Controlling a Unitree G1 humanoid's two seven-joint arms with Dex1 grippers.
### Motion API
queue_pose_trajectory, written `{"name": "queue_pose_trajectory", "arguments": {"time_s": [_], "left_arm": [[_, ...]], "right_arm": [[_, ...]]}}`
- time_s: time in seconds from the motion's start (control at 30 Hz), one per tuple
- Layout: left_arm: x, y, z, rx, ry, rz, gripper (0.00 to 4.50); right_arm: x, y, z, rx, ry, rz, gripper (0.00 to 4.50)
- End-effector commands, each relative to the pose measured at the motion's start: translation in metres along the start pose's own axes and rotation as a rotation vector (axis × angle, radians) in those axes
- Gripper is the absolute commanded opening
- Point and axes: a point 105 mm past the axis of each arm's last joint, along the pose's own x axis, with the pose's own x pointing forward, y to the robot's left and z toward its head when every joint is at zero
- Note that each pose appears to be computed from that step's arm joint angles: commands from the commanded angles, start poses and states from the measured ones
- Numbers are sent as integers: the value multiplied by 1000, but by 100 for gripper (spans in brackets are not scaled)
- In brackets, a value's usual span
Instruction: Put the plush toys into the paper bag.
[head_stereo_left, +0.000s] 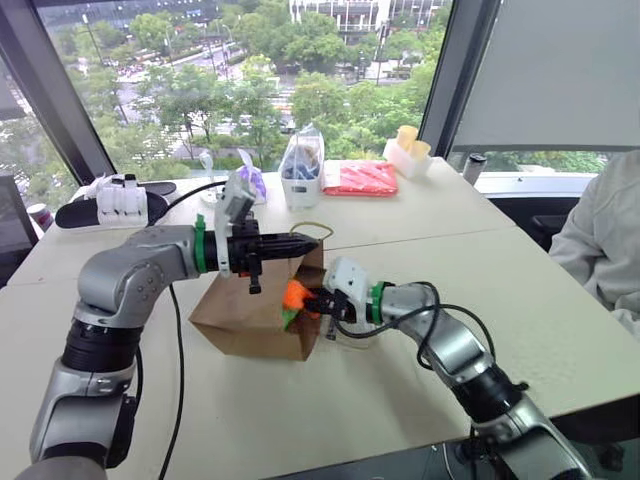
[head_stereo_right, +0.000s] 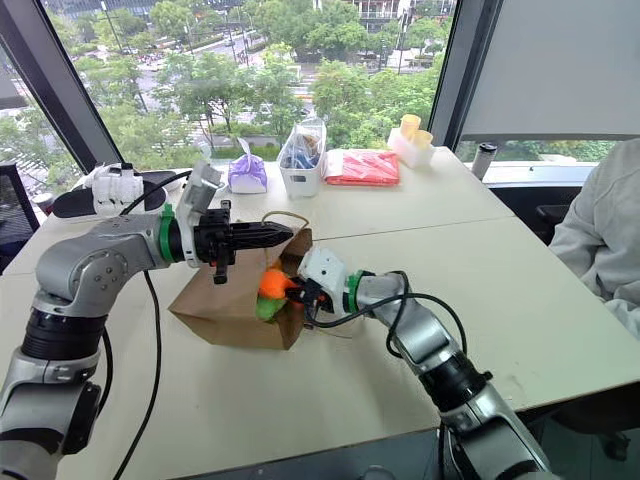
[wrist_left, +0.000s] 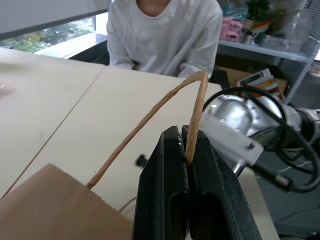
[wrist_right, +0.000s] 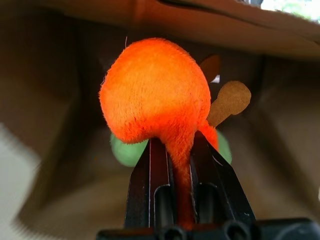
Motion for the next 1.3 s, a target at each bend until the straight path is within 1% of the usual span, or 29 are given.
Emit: {"name": "queue_pose_trajectory", "arguments": {"time_s": [0.03, 0.2, 0.37, 0.5, 0.53, 0.57, 0.6, 0.63, 0.7, 0.73, 0.77, 0.8, 0.9, 1.03, 1.1, 1.2, 1.27, 1.3], "left_arm": [[-6, -6, 22, 39, -48, -15, 0], [-16, 2, 40, 24, -109, 24, 0], [-19, 3, 51, 1, -174, 39, 0], [-22, 3, 49, -11, -178, 53, 0], [-23, 3, 47, -16, -177, 60, 0], [-24, 3, 45, -22, -179, 69, 0], [-24, 3, 43, -26, -180, 74, 0], [-25, 4, 43, -33, -187, 82, 0], [-26, 4, 40, -42, -195, 101, 0], [-26, 5, 39, -46, -199, 109, 0], [-27, 5, 37, -49, -200, 114, 0], [-27, 4, 36, -52, -200, 119, 0], [-27, 4, 32, -59, -198, 126, 0], [-27, 4, 30, -64, -197, 130, 0], [-27, 4, 30, -64, -195, 128, 0], [-26, 4, 29, -64, -187, 121, 0], [-26, 4, 29, -63, -187, 120, 0], [-26, 5, 30, -61, -187, 121, 0]], "right_arm": [[10, -6, 20, -97, -74, 21, 6], [15, -6, 27, -175, -89, 64, 6], [23, -9, 28, -241, -67, 94, 6], [24, -15, 30, -266, -62, 86, 6], [23, -18, 30, -274, -59, 76, 88], [22, -22, 30, -282, -54, 61, 124], [21, -24, 30, -288, -51, 51, 177], [19, -26, 31, -292, -53, 42, 222], [14, -30, 35, -295, -65, 16, 332], [11, -32, 37, -293, -68, 6, 377], [7, -33, 38, -291, -69, 0, 433], [3, -34, 39, -288, -73, -8, 443], [-10, -39, 44, -265, -95, -50, 443], [-31, -50, 57, -196, -160, -139, 443], [-40, -53, 59, -164, -178, -153, 443], [-56, -46, 58, -140, -179, -133, 443], [-60, -42, 58, -131, -175, -120, 443], [-63, -40, 59, -97, -188, -117, 443]]}}
